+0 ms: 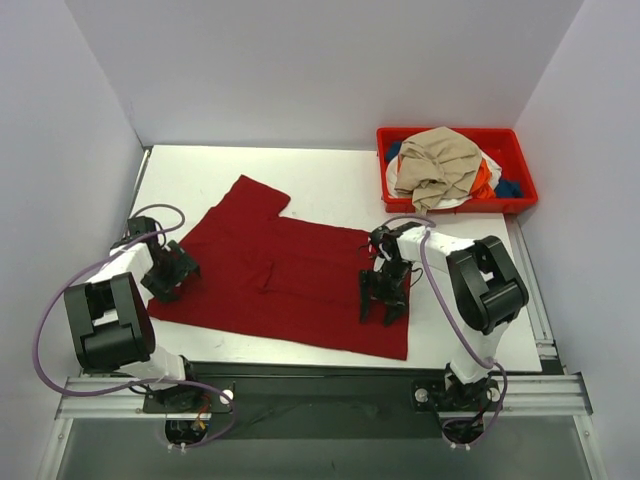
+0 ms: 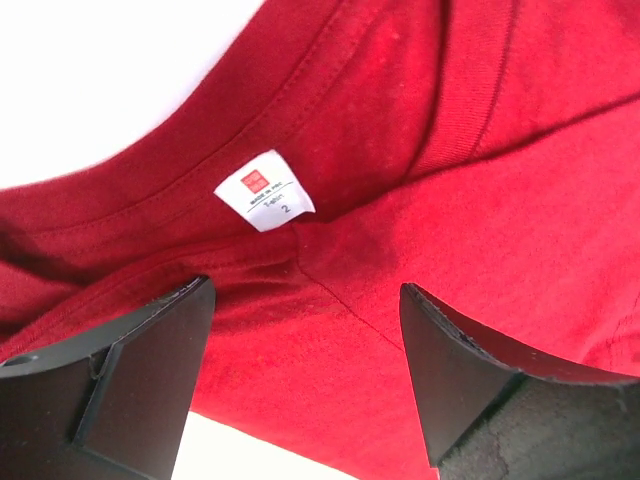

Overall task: Fold and stack the t-shirts
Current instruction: Fold the flattened tshirt in 1/3 of the way

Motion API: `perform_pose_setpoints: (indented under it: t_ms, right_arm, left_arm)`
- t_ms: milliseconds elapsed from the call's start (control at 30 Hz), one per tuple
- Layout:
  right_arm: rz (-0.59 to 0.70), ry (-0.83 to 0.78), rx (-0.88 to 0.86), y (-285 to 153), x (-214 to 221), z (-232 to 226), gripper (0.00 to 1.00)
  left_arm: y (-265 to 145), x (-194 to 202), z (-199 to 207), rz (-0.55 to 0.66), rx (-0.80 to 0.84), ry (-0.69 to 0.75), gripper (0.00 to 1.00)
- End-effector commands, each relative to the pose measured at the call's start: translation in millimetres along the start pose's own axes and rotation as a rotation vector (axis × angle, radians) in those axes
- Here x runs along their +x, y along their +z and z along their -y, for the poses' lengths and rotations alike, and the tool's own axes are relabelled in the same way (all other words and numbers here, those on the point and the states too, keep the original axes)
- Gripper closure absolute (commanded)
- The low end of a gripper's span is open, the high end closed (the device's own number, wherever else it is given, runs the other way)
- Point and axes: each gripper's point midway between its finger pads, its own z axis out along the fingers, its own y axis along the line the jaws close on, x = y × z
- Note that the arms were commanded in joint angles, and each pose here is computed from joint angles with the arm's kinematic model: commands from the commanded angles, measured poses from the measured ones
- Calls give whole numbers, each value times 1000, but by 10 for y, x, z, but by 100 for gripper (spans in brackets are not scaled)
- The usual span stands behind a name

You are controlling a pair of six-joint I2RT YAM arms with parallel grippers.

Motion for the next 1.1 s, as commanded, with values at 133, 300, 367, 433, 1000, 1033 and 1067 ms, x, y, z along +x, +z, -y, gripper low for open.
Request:
perform_pose_setpoints:
  t_ms: [133, 300, 367, 433, 1000, 1033, 1067]
  right_arm:
    - [-105, -28, 118, 243, 473, 195, 39]
    - [-85, -46, 144, 204, 460, 200, 39]
    - [-76, -54, 151, 168, 438, 196, 39]
    - [-60, -67, 164, 113, 416, 201, 39]
    - [215, -72, 187, -446, -559, 136, 38]
    - [208, -73, 182, -420, -582, 119, 38]
    - [199, -73, 178, -390, -598, 102, 38]
  left_arm:
    - [-266, 256, -271, -1, -72, -65, 14]
    - [-397, 261, -347, 34, -95, -76, 13]
    - [-442, 223, -361, 55, -100, -81, 13]
    - [-469, 218, -344, 59, -93, -81, 12]
    - [-356, -80, 1551, 175, 287, 224, 12]
    - [-301, -70, 1574, 158, 287, 221, 12]
    - [-244, -50, 1574, 136, 280, 216, 12]
